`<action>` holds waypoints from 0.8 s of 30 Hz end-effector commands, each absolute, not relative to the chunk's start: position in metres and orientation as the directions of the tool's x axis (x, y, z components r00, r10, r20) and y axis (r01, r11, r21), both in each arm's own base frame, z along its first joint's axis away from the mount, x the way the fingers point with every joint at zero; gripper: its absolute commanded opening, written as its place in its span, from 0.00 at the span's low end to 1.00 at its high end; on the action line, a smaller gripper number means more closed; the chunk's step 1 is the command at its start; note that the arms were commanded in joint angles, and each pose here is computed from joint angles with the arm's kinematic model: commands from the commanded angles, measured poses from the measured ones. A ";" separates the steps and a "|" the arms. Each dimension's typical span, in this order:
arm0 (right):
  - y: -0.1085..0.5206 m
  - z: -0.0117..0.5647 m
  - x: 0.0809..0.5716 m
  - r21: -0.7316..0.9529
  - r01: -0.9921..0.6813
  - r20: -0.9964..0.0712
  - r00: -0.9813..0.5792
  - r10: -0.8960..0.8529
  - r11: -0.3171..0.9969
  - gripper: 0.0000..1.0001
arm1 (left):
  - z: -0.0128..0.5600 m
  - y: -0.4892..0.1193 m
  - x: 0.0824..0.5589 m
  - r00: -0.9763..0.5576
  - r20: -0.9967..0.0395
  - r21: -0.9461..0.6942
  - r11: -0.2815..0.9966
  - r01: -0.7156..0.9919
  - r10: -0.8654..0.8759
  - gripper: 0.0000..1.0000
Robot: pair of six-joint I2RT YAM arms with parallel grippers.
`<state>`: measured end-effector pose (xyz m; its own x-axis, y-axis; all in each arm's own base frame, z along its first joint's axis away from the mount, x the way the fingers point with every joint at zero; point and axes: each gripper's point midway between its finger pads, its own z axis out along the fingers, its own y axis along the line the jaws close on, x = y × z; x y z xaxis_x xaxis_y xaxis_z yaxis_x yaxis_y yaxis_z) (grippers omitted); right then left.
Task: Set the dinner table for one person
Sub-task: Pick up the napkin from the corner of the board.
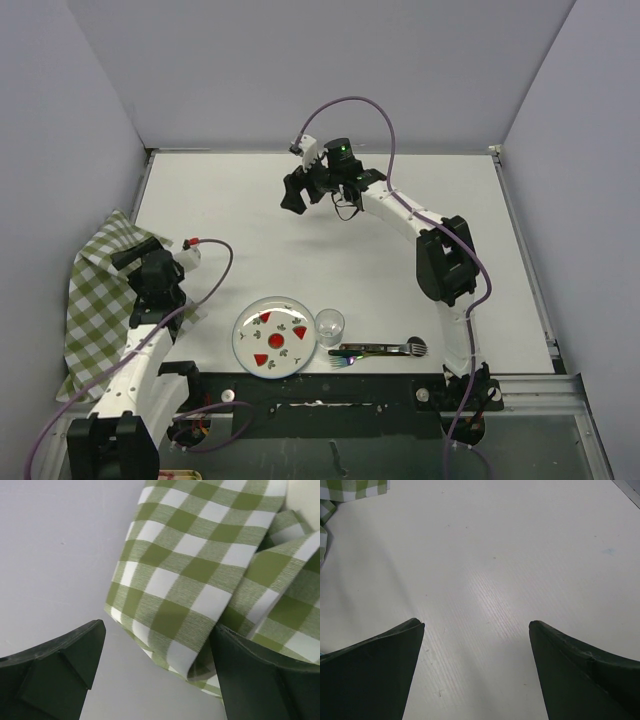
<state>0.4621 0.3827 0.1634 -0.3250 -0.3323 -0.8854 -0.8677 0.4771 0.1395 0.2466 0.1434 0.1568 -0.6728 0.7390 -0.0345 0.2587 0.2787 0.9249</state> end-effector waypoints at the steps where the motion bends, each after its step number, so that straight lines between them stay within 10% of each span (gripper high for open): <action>1: 0.384 0.188 0.470 0.121 -0.877 -0.917 -0.279 -0.287 0.465 0.89 | 0.193 0.147 0.263 -0.650 -0.069 0.975 0.190 0.117 0.756 0.84; 9: 0.382 0.187 0.471 0.134 -0.874 -0.915 -0.290 -0.281 0.466 0.88 | 0.193 0.147 0.268 -0.640 -0.044 0.983 0.148 0.110 0.767 0.59; 15: 0.379 0.185 0.473 0.150 -0.869 -0.913 -0.304 -0.270 0.471 0.88 | 0.188 0.146 0.270 -0.633 -0.035 0.982 0.146 0.124 0.773 0.00; 24: 0.378 0.185 0.479 0.148 -0.866 -0.915 -0.304 -0.267 0.477 0.88 | 0.197 0.137 0.282 -0.617 -0.109 0.969 0.223 0.109 0.779 0.00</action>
<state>0.4676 0.3736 0.1646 -0.3566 -0.3068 -0.8824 -0.8547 0.4886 0.1756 0.2651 0.1445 0.1682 -0.6333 0.7739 0.0069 0.2128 0.1656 0.9630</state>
